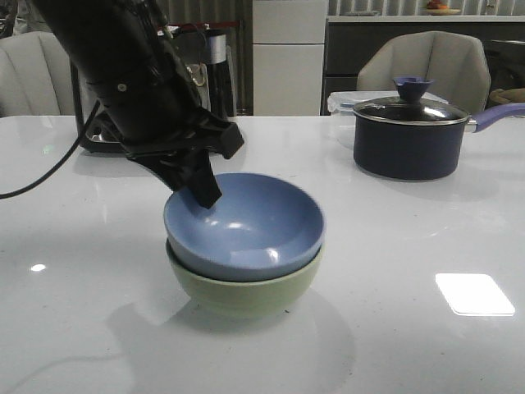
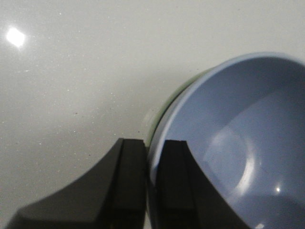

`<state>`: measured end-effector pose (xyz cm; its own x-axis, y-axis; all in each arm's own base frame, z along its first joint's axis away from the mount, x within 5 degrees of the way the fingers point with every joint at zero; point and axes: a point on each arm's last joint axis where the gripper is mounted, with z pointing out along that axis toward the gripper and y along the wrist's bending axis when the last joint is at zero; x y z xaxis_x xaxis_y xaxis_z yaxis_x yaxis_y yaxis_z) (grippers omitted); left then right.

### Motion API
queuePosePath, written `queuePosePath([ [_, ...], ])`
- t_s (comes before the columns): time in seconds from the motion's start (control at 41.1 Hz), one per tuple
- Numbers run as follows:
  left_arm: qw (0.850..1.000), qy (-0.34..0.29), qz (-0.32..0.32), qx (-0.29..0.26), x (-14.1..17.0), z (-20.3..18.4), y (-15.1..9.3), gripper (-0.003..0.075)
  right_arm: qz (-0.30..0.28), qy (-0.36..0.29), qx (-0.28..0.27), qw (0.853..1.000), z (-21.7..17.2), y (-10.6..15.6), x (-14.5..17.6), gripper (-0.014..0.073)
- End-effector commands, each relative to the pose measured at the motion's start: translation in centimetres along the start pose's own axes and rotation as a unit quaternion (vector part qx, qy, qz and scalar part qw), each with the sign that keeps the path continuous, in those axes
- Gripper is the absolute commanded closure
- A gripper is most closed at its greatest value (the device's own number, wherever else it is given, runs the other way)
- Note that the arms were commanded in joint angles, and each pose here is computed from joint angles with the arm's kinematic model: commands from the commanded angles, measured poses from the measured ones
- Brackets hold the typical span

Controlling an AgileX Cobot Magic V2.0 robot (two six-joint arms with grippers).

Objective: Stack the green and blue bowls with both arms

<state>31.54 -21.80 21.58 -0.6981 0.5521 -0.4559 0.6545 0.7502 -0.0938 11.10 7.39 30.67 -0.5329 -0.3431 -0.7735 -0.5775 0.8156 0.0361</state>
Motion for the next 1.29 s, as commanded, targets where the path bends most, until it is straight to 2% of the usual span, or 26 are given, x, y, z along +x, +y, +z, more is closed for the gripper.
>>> queuePosePath([
  [0.0, 0.998, -0.060, -0.002, -0.001, -1.7, -2.3, -0.4, 0.0438, -0.009, -0.046, 0.004, 0.999, -0.7, 0.0, -1.3, 0.0189],
  [0.097, 0.998, -0.061, -0.002, 0.001, -1.7, -2.8, -0.6, 0.0305, -0.009, -0.046, 0.004, 0.999, -0.7, 0.0, -1.3, 0.0189],
  [0.146, 0.998, -0.064, -0.001, 0.002, -1.8, -3.3, -0.6, 0.0275, -0.009, -0.046, 0.004, 0.999, -0.7, 0.0, -1.3, 0.0189],
  [0.39, 0.990, -0.137, 0.026, -0.017, -2.0, -9.8, -1.4, 0.0276, -0.009, -0.046, 0.004, 0.999, -0.7, 0.0, -1.3, 0.0189],
  [0.512, 0.984, -0.171, 0.037, -0.023, -0.9, -13.8, -2.0, 0.0276, -0.009, -0.046, 0.004, 0.999, -0.7, 0.0, -1.3, 0.0189],
  [0.633, 0.977, -0.205, 0.043, -0.028, 1.2, -17.3, -2.7, 0.0276, -0.009, -0.046, 0.004, 0.999, -0.7, 0.0, -1.3, 0.0189],
  [0.804, 0.972, -0.224, 0.054, -0.038, 5.1, -20.1, -3.4, 0.0276, -0.009, -0.046, 0.004, 0.999, -0.7, 0.0, -1.3, 0.0189],
  [1.072, 0.969, -0.236, 0.060, -0.041, 11.6, -21.8, -4.2, 0.0276, -0.009, -0.046, 0.004, 0.999, -0.7, 0.0, -1.3, 0.0189],
  [1.267, 0.967, -0.244, 0.061, -0.042, 15.9, -21.6, -4.5, 0.0276, -0.009, -0.046, 0.004, 0.999, -0.7, 0.0, -1.3, 0.0189],
])
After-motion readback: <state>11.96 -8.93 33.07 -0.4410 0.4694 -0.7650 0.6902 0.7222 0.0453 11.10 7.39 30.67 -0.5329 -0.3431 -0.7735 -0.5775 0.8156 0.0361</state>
